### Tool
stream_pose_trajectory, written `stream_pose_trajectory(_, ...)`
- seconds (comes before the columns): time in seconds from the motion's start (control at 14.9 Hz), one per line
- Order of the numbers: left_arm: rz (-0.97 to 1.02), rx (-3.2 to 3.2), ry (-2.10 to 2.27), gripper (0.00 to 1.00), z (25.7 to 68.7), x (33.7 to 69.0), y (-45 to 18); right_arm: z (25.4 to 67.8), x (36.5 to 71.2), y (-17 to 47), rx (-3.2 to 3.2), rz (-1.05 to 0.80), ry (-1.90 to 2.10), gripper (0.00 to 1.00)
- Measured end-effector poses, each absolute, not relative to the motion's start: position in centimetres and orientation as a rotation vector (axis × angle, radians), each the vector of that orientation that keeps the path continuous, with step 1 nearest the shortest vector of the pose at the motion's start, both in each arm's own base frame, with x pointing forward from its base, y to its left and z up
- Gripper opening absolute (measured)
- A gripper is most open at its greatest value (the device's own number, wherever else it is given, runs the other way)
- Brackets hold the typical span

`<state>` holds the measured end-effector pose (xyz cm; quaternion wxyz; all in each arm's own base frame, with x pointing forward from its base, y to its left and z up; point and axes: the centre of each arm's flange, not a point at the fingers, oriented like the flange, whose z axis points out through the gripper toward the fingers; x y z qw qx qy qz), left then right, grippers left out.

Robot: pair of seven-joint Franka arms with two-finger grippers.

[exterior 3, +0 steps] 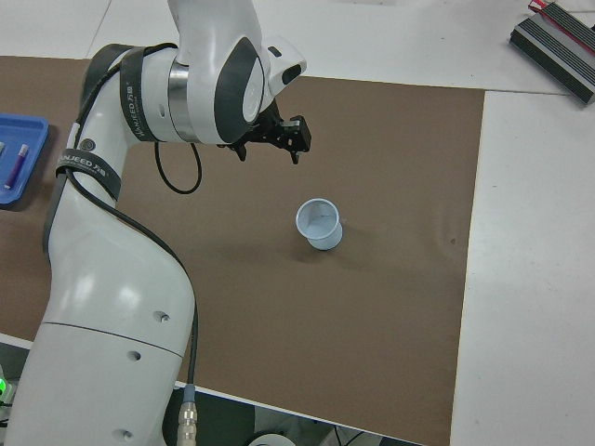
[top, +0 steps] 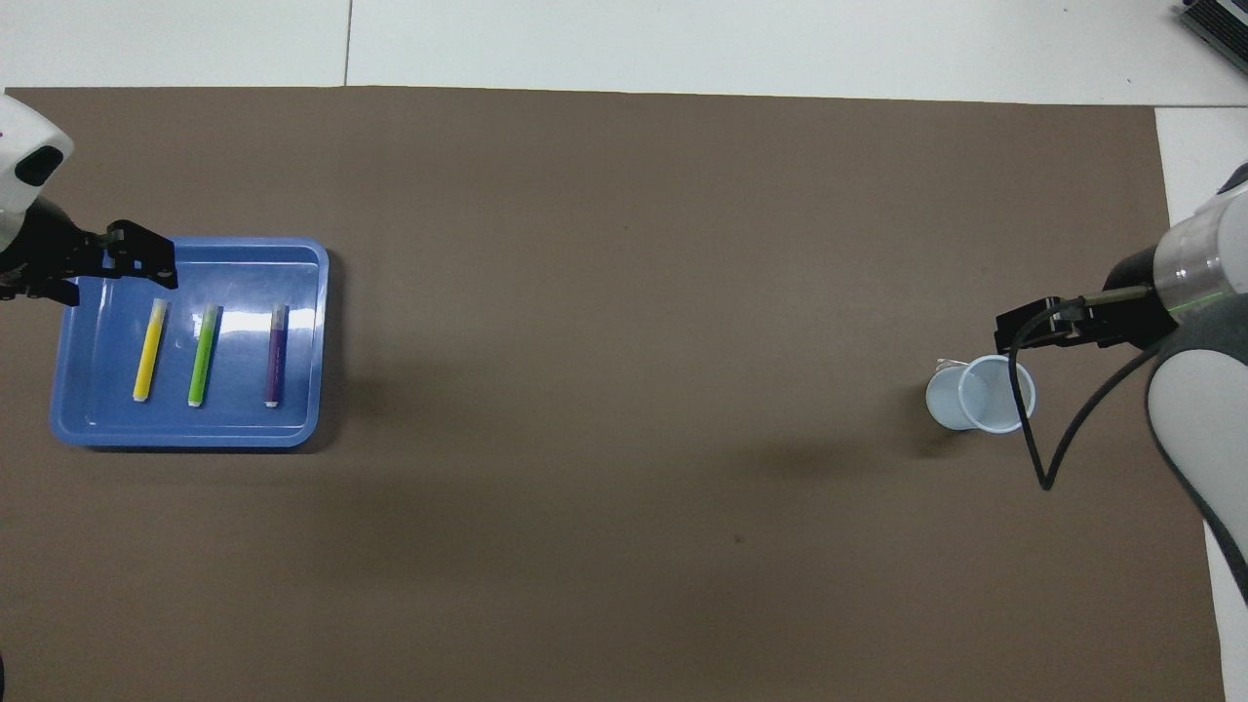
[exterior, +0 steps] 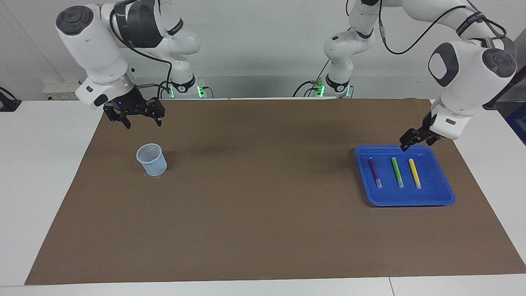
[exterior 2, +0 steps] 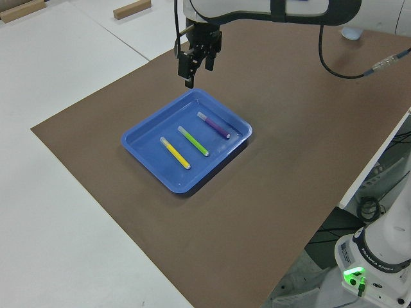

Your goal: Right arm passes pens to left for tray arrangement

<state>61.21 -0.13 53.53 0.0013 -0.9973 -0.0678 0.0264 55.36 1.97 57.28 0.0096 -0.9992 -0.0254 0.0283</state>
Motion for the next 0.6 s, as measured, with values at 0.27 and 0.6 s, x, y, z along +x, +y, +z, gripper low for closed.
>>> stream_pose_trajectory(0.27,0.02,-3.154,-0.212,1.0,57.6,59.9,-1.8,57.4,55.3,1.9,-3.12,0.09,-0.077,1.0)
stream_pose_trajectory(0.6,0.069,-3.121,-0.133,1.0,60.6,57.4,-5.7,57.4,55.3,1.9,-3.12,0.09,-0.077,1.0)
